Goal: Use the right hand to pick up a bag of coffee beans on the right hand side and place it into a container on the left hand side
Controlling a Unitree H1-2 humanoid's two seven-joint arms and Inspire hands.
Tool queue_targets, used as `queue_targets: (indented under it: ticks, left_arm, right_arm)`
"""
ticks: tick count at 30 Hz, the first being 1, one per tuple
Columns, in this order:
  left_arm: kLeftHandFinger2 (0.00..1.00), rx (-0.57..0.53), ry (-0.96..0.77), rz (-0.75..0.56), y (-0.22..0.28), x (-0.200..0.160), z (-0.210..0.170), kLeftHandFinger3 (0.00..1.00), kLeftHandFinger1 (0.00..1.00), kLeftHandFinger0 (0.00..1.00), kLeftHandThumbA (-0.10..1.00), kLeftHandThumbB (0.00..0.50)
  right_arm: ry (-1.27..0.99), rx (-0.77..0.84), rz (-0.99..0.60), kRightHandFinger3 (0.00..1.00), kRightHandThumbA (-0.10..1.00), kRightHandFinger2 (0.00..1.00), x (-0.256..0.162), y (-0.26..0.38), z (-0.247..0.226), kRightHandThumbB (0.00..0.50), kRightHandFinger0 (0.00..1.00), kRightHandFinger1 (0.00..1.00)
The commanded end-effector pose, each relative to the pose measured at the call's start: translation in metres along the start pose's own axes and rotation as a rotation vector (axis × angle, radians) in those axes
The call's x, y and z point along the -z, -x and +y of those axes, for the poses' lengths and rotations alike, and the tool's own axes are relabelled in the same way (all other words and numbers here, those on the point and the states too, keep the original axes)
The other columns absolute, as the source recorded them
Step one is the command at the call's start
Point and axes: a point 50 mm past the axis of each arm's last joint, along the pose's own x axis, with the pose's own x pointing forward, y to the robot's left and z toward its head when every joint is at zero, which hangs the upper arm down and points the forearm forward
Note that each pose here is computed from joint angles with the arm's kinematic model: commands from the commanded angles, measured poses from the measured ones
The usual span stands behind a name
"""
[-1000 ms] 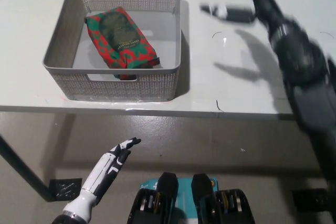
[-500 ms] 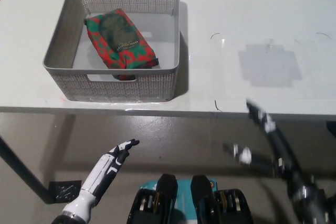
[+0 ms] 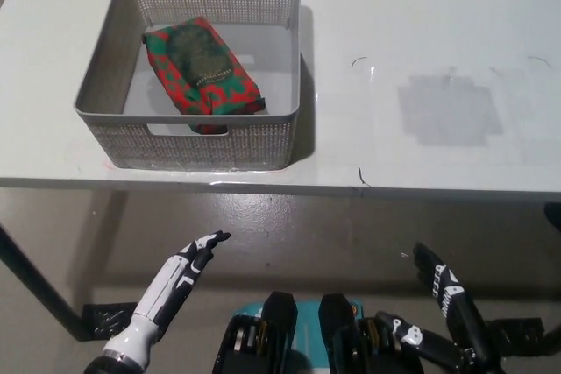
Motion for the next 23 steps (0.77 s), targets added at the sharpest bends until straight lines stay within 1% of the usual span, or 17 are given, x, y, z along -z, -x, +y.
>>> queue_targets:
  ticks: [1,4,9,11,12,15,17,18,23]
  left_arm:
    - [1.0,-0.056,-0.009,-0.128,-0.012,-0.019,0.014,1.0,1.0,1.0,1.0,0.27]
    - [1.0,-0.06,-0.009,-0.128,-0.013,-0.02,0.015,1.0,1.0,1.0,1.0,0.269]
    - [1.0,-0.072,-0.003,-0.124,-0.013,-0.02,0.015,1.0,1.0,1.0,1.0,0.286]
    - [1.0,-0.072,-0.005,-0.12,-0.012,-0.02,0.014,1.0,1.0,1.0,1.0,0.285]
    - [1.0,-0.072,-0.004,-0.123,-0.012,-0.02,0.015,1.0,1.0,1.0,1.0,0.278]
    - [1.0,-0.071,-0.002,-0.122,-0.012,-0.019,0.015,1.0,1.0,1.0,1.0,0.28]
    - [1.0,-0.073,-0.003,-0.126,-0.014,-0.019,0.016,1.0,1.0,1.0,1.0,0.28]
    - [1.0,-0.074,-0.007,-0.131,-0.014,-0.019,0.016,1.0,1.0,1.0,1.0,0.267]
    - [1.0,-0.081,-0.009,-0.126,-0.014,-0.019,0.017,1.0,1.0,1.0,1.0,0.274]
  right_arm:
    - [-0.049,0.043,-0.24,1.0,1.0,1.0,-0.02,-0.013,-0.009,0.297,1.0,1.0]
    - [-0.035,0.029,-0.239,1.0,1.0,1.0,-0.02,-0.017,-0.012,0.278,1.0,1.0]
    - [-0.037,0.022,-0.239,1.0,1.0,1.0,-0.019,-0.019,-0.011,0.275,1.0,1.0]
    - [-0.027,0.013,-0.237,1.0,1.0,1.0,-0.019,-0.02,-0.012,0.267,1.0,1.0]
    - [-0.024,0.012,-0.236,1.0,1.0,1.0,-0.019,-0.02,-0.012,0.266,1.0,1.0]
    - [-0.021,0.009,-0.235,1.0,1.0,1.0,-0.018,-0.021,-0.012,0.269,1.0,1.0]
    - [-0.015,0.004,-0.237,1.0,1.0,1.0,-0.019,-0.023,-0.013,0.257,1.0,1.0]
    - [-0.012,0.006,-0.238,1.0,1.0,1.0,-0.02,-0.024,-0.013,0.256,1.0,1.0]
    - [-0.008,0.006,-0.237,1.0,1.0,1.0,-0.019,-0.027,-0.013,0.27,1.0,1.0]
